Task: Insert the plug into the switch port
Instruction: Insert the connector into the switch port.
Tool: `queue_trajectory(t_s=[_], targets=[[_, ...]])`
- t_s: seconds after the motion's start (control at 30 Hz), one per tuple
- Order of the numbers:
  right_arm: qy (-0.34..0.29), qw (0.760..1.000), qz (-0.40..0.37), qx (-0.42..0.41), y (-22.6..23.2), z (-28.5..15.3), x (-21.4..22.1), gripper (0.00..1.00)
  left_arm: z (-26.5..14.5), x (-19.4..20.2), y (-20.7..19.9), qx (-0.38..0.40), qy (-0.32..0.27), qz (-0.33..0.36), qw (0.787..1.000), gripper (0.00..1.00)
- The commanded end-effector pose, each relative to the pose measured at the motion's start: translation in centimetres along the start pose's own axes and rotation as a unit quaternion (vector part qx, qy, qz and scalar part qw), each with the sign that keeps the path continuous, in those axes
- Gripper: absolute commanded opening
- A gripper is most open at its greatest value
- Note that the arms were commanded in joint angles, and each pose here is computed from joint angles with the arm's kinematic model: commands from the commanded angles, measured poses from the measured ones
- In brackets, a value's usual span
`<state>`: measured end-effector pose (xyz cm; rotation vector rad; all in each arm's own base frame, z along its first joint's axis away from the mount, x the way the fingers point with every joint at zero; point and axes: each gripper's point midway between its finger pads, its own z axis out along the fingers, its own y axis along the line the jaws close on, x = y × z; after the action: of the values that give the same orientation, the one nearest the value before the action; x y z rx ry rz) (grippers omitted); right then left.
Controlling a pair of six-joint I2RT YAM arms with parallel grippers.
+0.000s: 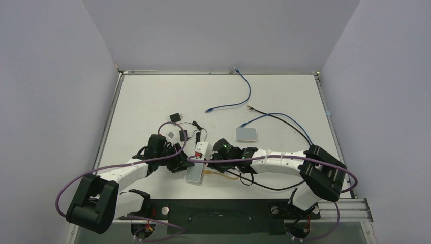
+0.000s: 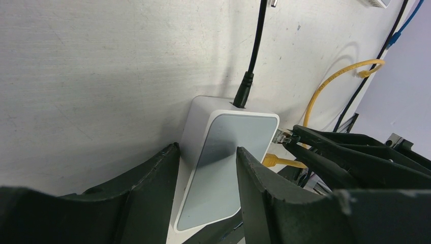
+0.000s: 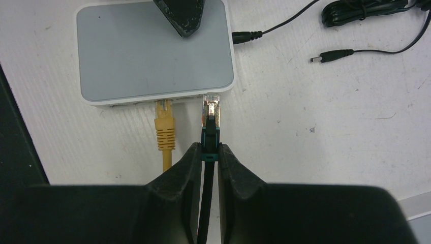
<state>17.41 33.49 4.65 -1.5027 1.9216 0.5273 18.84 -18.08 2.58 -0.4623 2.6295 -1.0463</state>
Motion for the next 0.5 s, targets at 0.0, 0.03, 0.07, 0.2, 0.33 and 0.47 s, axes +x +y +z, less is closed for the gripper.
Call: queue_trajectory(t_s=[0.0, 0.03, 0.07, 0.2, 0.33, 0.47], targets=[[-0.022, 1.0, 0.0, 0.015, -0.25, -0.1, -0.81, 0.0, -0.02, -0.51, -0.66, 0.018, -0.009, 0.013, 1.0, 0.42], [-0.021, 1.0, 0.001, 0.019, -0.39, -0.12, -0.73, 0.0, 0.0, -0.53, -0.68, 0.017, -0.009, 0.013, 1.0, 0.42], [-0.019, 1.0, 0.002, 0.02, -0.41, -0.11, -0.59, 0.0, 0.01, -0.51, -0.68, 0.017, -0.009, 0.012, 1.0, 0.42], [-0.013, 1.0, 0.004, 0.021, -0.38, -0.06, -0.11, 0.0, 0.02, -0.54, -0.7, 0.017, -0.008, 0.012, 1.0, 0.42], [-0.011, 1.0, 0.007, 0.016, -0.13, 0.07, 0.12, 0.0, 0.05, -0.47, -0.67, 0.017, -0.007, 0.012, 1.0, 0.42], [-0.03, 0.999, 0.009, 0.013, -0.05, 0.2, -0.83, 0.0, 0.06, -0.44, -0.63, 0.016, -0.007, 0.011, 1.0, 0.42]])
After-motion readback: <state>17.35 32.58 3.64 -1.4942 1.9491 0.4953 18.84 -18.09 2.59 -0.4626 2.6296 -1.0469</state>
